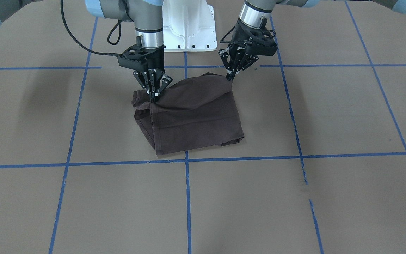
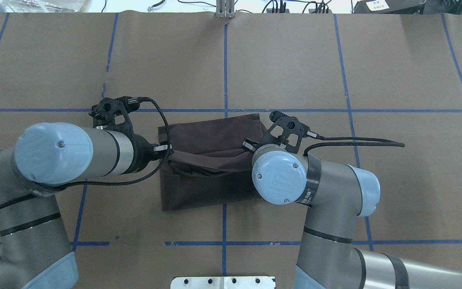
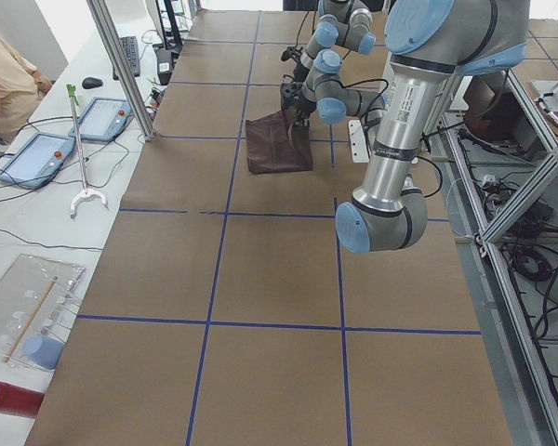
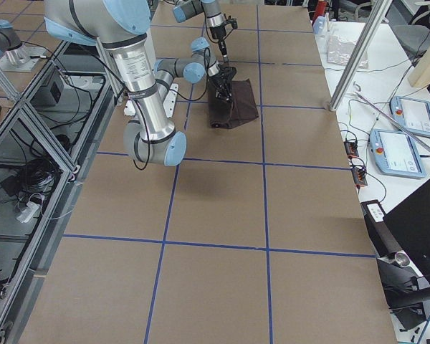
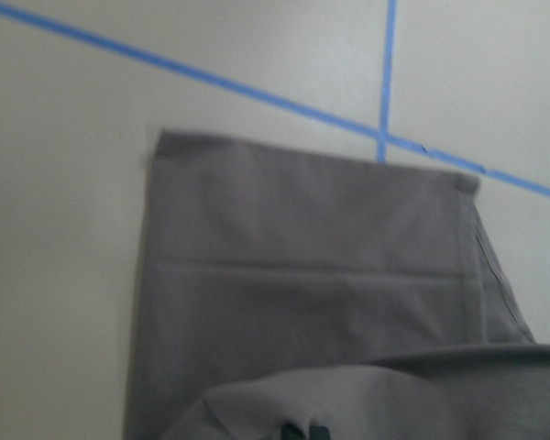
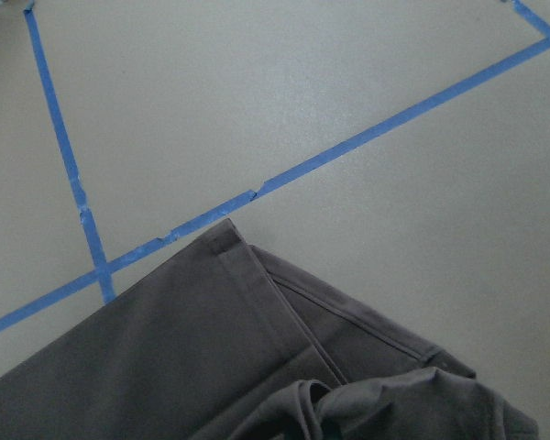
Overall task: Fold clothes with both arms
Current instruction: 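Lift the near edge with both grippers and fold it away from the robot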
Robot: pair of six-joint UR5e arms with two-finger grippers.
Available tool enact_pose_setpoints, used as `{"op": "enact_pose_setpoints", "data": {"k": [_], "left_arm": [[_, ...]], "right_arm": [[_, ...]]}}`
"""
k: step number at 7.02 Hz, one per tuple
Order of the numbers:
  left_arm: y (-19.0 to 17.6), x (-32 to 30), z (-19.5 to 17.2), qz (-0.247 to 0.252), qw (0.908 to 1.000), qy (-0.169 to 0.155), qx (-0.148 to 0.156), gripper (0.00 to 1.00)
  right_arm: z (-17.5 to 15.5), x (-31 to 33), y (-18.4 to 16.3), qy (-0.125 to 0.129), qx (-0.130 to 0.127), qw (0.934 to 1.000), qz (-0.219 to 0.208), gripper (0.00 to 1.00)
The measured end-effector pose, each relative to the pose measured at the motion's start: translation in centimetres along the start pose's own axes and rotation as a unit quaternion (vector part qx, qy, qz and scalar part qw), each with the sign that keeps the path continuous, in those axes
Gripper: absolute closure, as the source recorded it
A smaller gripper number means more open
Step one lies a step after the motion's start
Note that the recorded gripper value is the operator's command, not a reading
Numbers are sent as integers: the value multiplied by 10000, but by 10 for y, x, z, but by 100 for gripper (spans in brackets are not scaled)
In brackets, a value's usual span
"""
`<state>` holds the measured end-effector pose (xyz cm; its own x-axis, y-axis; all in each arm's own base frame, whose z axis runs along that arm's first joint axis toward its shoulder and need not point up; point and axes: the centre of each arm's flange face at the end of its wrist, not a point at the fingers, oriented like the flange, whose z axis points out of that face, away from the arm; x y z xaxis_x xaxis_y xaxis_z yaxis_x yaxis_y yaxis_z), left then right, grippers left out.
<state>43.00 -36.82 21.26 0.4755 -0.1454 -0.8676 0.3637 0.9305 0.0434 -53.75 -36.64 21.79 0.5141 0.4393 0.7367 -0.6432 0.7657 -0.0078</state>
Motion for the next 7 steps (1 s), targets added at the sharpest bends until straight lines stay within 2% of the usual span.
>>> {"op": "enact_pose_setpoints", "data": {"k": [3, 7], "left_arm": [[-32, -15, 74, 70, 9996, -190, 186, 100], [-43, -20, 122, 59, 9987, -467, 201, 100]], "right_arm": [[47, -16, 2, 80, 75, 9999, 18, 100], [72, -32, -1, 231, 164, 9996, 31, 100]]}}
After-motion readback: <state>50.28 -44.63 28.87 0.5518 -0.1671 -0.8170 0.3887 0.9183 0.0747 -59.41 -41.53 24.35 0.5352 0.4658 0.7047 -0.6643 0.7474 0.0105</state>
